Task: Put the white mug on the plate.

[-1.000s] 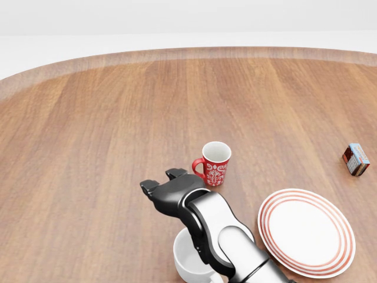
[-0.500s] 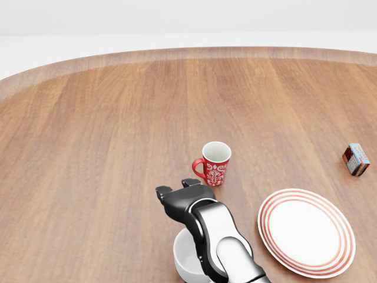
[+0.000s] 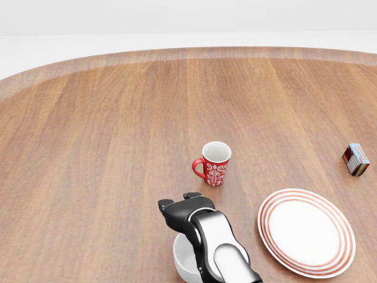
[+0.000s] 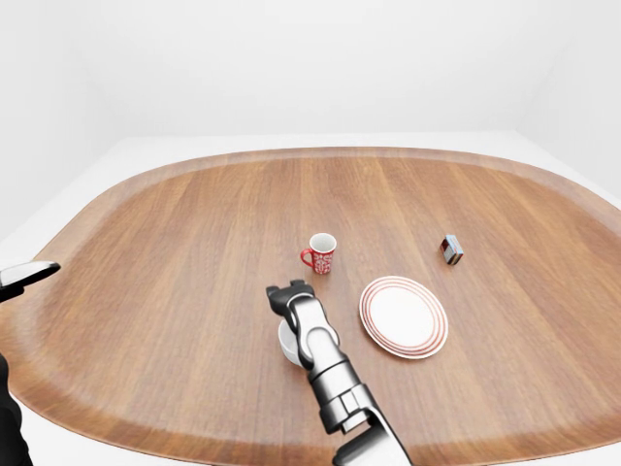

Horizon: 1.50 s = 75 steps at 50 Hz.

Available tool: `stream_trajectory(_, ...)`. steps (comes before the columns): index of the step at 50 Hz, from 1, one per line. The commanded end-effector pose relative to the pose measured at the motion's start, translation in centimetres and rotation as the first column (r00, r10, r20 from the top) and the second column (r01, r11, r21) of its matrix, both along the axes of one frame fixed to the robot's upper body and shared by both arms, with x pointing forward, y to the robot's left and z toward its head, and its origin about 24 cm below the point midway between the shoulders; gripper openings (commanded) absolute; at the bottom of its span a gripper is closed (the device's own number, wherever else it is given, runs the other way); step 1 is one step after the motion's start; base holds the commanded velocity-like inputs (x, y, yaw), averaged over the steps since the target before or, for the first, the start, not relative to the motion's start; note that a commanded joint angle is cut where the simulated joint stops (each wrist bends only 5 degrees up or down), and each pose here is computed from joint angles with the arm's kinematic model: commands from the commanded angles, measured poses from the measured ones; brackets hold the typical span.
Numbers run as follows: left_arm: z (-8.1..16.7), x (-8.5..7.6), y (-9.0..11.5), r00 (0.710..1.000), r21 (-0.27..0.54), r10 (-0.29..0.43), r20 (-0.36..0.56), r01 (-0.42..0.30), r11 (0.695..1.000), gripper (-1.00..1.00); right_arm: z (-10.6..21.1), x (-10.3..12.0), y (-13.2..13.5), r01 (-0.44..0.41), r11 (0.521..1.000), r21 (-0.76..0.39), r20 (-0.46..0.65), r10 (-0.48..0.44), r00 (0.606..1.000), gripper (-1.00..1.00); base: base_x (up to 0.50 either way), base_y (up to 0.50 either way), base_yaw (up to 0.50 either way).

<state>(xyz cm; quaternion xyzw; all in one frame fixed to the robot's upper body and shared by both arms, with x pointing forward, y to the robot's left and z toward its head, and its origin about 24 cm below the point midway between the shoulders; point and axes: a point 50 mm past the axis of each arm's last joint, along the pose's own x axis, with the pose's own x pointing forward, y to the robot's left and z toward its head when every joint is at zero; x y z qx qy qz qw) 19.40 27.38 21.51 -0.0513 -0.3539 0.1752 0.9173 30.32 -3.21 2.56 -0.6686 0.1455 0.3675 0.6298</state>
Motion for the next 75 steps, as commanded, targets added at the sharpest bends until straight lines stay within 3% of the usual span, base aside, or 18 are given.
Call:
stream_trajectory(1, -0.1, 0.1, 0.0, 1.000, 0.000, -0.001, -0.005, 0.001, 1.000, 1.00, -0.9, -0.3, 0.1, -0.001, 1.000, -0.005, -0.041, 0.001, 0.999, 1.00, 0.00, 0.00, 0.00)
stream_trajectory(18, -0.4, 0.2, 0.0, 1.000, 0.000, -0.003, -0.022, 0.003, 1.000, 1.00, -3.1, -0.5, -0.4, 0.015, 1.000, -0.004, -0.163, -0.015, 0.987, 1.00, 0.00, 0.00, 0.00)
stream_trajectory(29, -0.3, 0.1, -0.1, 1.000, 0.001, -0.003, -0.016, 0.003, 1.000, 1.00, -3.4, -0.8, -0.4, 0.012, 1.000, -0.006, -0.173, -0.013, 0.985, 1.00, 0.00, 0.00, 0.00)
stream_trajectory(30, -0.3, 0.1, -0.1, 1.000, 0.001, -0.002, -0.014, 0.002, 1.000, 1.00, -3.3, -0.7, -0.4, 0.013, 1.000, -0.004, -0.171, -0.014, 0.985, -0.73, 0.00, 0.00, 0.00)
stream_trajectory(31, -0.3, 0.1, -0.1, 1.000, 0.001, -0.002, -0.014, 0.002, 1.000, 1.00, -3.3, -0.7, -0.4, 0.013, 1.000, -0.004, -0.170, -0.014, 0.985, -1.00, 0.00, 0.00, 0.00)
stream_trajectory(47, -0.5, 0.3, -0.1, 1.000, 0.000, -0.005, -0.025, 0.005, 1.000, 1.00, -2.7, -0.3, -0.6, 0.016, 1.000, -0.002, -0.145, -0.017, 0.989, -1.00, 0.00, 0.00, 0.00)
stream_trajectory(51, -0.5, 0.2, -0.1, 1.000, 0.001, -0.005, -0.022, 0.005, 1.000, 1.00, -1.4, 0.7, -1.1, 0.026, 1.000, -0.009, -0.090, -0.027, 0.996, -1.00, 0.00, 0.00, 0.00)
stream_trajectory(53, -0.5, 0.2, -0.1, 1.000, 0.001, -0.005, -0.022, 0.005, 1.000, 1.00, 0.3, 1.4, -1.7, 0.036, 0.999, -0.014, -0.008, -0.036, 0.999, -1.00, 0.00, 0.00, 0.00)
stream_trajectory(56, -0.4, 0.2, -0.2, 1.000, 0.003, -0.008, -0.019, 0.008, 1.000, 1.00, 5.3, 3.4, -3.2, 0.070, 0.997, -0.016, 0.201, -0.065, 0.977, -1.00, 0.00, 0.00, 0.00)
stream_trajectory(59, -0.3, 0.2, -0.2, 1.000, 0.003, -0.007, -0.016, 0.007, 1.000, 1.00, 8.3, 4.9, -4.4, 0.065, 0.997, -0.031, 0.287, -0.054, 0.956, -1.00, 0.00, 0.00, 0.00)
stream_trajectory(63, -0.3, 0.2, -0.2, 1.000, 0.003, -0.007, -0.015, 0.007, 1.000, 1.00, 8.6, 4.6, -3.8, -0.023, 0.998, -0.052, 0.288, 0.037, 0.957, -1.00, 0.00, 0.00, 0.00)
stream_trajectory(64, -0.4, 0.2, -0.2, 1.000, 0.003, -0.007, -0.019, 0.007, 1.000, 1.00, 13.3, 6.5, -6.0, 0.013, 0.997, -0.075, 0.401, 0.018, 0.916, -1.00, 0.00, 0.00, 0.00)
stream_trajectory(67, -0.4, 0.2, -0.2, 1.000, 0.004, -0.008, -0.020, 0.008, 1.000, 1.00, 15.2, 6.5, -6.4, -0.045, 0.992, -0.120, 0.426, 0.092, 0.900, -1.00, 0.00, 0.00, 0.00)
stream_trajectory(69, -0.5, 0.3, -0.2, 1.000, 0.004, -0.007, -0.022, 0.007, 1.000, 1.00, 16.3, 6.8, -7.9, -0.011, 0.986, -0.169, 0.451, 0.088, 0.888, -1.00, 0.00, 0.00, 0.00)
stream_trajectory(73, -0.5, 0.2, -0.3, 1.000, 0.006, -0.009, -0.023, 0.009, 1.000, 1.00, 16.3, 7.7, -10.8, 0.160, 0.971, -0.177, 0.484, -0.056, 0.873, -1.00, 0.00, 0.00, 0.00)
stream_trajectory(75, -0.5, 0.2, -0.2, 1.000, 0.005, -0.007, -0.022, 0.007, 1.000, 1.00, 17.0, 7.9, -12.7, 0.279, 0.946, -0.164, 0.523, -0.157, 0.838, -1.00, 0.00, 0.00, 0.00)
